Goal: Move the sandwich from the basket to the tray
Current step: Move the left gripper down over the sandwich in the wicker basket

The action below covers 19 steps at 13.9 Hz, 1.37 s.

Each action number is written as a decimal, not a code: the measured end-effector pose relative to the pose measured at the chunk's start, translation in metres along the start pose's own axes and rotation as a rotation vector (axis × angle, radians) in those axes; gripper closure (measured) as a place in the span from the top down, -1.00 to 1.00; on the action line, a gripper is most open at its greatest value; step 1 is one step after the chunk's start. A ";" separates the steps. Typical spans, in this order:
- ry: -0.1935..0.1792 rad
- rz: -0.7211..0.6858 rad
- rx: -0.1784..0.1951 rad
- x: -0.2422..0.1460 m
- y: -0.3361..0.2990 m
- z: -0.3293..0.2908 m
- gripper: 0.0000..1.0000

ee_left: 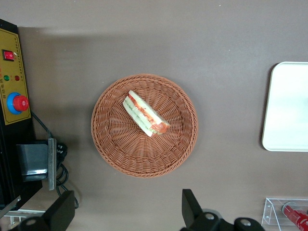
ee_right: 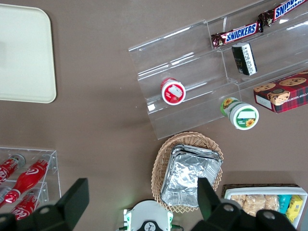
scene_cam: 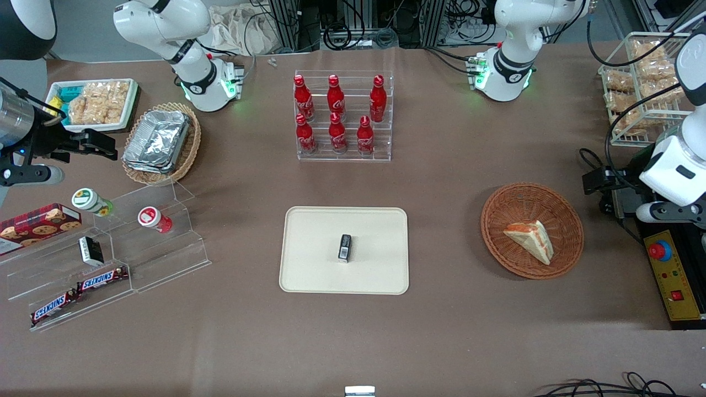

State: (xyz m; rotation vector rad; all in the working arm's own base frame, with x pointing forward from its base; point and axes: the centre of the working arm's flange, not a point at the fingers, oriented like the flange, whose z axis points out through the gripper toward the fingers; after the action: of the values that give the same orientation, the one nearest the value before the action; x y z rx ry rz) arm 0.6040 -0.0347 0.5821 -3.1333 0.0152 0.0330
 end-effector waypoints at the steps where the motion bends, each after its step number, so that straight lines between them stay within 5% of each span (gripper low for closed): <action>1: -0.001 0.000 0.000 0.000 0.000 0.001 1.00; 7: -0.019 -0.026 -0.002 0.005 -0.001 0.011 1.00; 10: -0.049 -0.199 0.001 0.012 -0.002 0.032 1.00; 19: 0.000 -0.542 -0.014 0.018 0.004 0.175 1.00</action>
State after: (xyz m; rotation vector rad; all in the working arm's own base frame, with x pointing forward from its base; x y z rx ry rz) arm 0.6188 -0.0378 0.4067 -3.0311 -0.8259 0.0280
